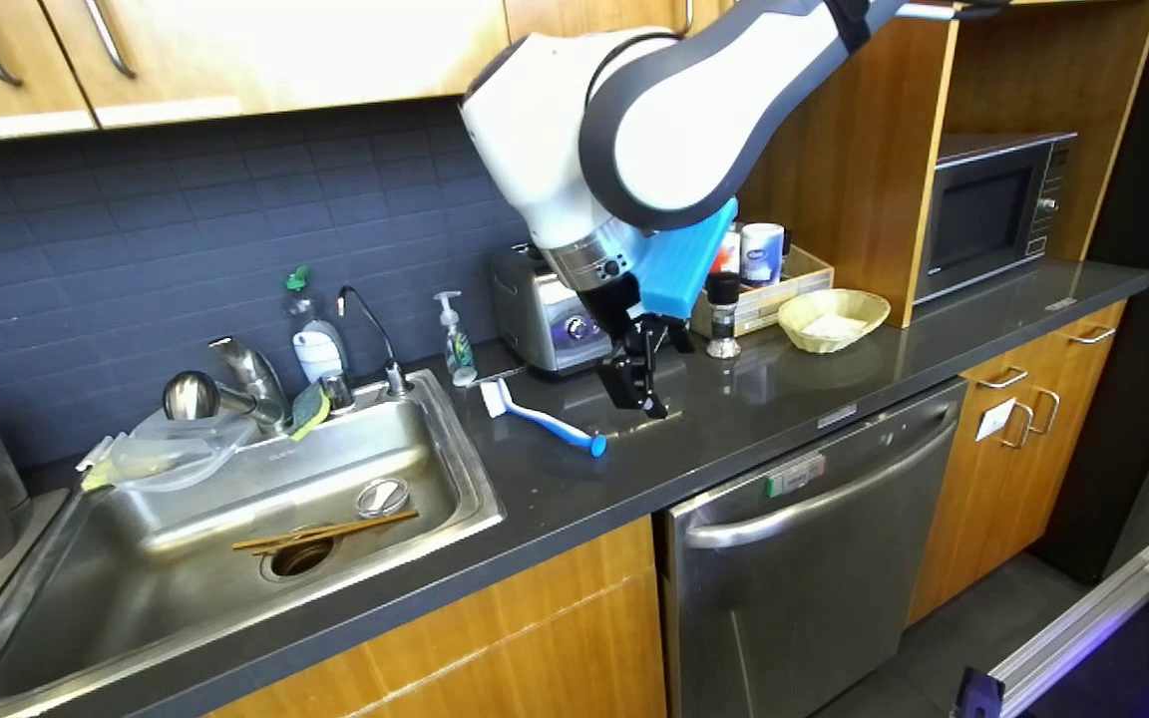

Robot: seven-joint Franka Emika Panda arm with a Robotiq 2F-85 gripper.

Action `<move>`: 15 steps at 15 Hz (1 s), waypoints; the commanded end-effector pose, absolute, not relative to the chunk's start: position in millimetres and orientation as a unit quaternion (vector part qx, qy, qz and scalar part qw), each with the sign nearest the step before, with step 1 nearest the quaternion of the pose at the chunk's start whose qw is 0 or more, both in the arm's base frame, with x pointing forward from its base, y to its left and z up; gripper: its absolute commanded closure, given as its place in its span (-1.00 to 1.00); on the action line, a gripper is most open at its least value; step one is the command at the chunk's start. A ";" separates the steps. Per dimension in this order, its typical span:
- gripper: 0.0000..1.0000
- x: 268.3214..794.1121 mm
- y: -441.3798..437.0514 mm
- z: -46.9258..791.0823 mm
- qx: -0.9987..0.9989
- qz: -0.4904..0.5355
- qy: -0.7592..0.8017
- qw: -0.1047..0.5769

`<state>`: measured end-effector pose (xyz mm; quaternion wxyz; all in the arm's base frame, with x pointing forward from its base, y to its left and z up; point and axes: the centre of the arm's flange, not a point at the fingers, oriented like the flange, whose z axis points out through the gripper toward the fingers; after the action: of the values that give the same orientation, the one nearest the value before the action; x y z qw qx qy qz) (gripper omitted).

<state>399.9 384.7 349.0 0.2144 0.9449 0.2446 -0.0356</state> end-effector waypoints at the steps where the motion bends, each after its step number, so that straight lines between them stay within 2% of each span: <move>1: -1.00 400.3 384.6 349.3 0.945 -0.035 0.244 0.214; 6: -1.00 402.1 381.2 350.3 0.948 -0.031 0.238 0.210; 15: -1.00 446.6 387.7 368.1 0.950 0.014 0.262 0.171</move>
<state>434.6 376.4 363.8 0.1816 0.9532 0.2416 0.0009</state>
